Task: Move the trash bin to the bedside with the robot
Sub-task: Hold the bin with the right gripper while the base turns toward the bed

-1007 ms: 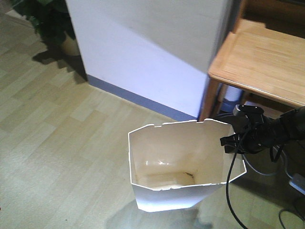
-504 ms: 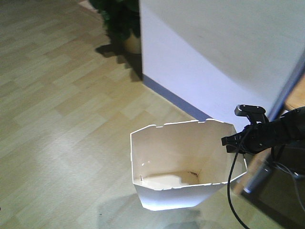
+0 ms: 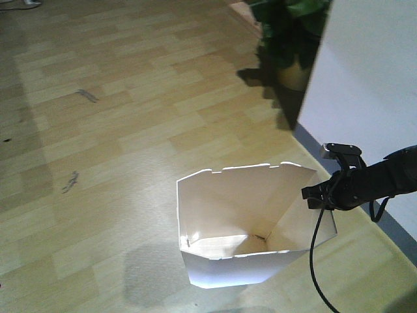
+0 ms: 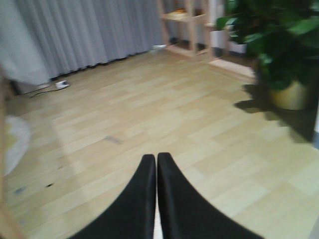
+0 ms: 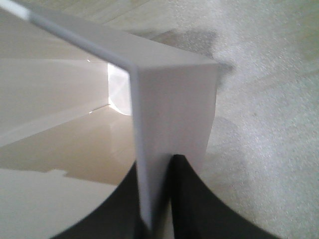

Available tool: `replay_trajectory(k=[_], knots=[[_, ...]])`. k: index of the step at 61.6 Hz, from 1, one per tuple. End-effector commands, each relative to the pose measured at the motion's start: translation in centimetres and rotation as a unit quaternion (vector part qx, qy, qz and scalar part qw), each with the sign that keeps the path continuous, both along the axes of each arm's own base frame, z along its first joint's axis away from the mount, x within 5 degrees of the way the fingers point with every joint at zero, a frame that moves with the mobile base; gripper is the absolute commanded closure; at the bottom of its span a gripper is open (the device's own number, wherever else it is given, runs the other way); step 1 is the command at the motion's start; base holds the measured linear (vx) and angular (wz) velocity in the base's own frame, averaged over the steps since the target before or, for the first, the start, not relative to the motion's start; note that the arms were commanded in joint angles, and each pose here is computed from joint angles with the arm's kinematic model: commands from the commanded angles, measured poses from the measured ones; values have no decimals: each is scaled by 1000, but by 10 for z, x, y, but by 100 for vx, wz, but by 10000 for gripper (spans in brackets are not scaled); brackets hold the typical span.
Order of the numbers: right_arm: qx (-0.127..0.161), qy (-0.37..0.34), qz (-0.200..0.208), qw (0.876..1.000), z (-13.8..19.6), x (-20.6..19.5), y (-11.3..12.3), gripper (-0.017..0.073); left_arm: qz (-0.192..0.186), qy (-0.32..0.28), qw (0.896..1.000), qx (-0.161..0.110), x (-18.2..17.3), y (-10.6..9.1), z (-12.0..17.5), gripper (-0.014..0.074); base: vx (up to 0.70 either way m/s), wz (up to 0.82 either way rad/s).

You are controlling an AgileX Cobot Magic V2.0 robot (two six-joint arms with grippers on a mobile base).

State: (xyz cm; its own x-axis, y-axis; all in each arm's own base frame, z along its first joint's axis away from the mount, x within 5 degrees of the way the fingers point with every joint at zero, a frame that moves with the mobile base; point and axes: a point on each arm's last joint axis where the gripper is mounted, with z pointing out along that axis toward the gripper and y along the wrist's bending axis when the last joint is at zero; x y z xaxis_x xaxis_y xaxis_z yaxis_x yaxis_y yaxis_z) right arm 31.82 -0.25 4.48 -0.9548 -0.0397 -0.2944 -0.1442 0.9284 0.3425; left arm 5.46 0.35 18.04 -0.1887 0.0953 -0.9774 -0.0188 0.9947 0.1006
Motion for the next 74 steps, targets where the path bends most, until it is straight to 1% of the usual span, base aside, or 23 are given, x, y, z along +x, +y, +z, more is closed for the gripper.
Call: replay_trajectory(k=[1, 14, 28, 74], knots=[[78, -25, -10, 997, 31, 8, 10, 564, -8, -27, 1000, -4, 1, -1, -3, 599, 18, 64], [78, -25, -10, 997, 31, 8, 10, 564, -8, -27, 1000, -4, 1, -1, -3, 599, 19, 54], [78, -25, -10, 997, 31, 8, 10, 564, -8, -27, 1000, -4, 1, -1, -3, 599, 22, 33], [78, -25, -10, 997, 31, 8, 10, 564, -8, -27, 1000, -4, 1, -1, -3, 599, 31, 13]])
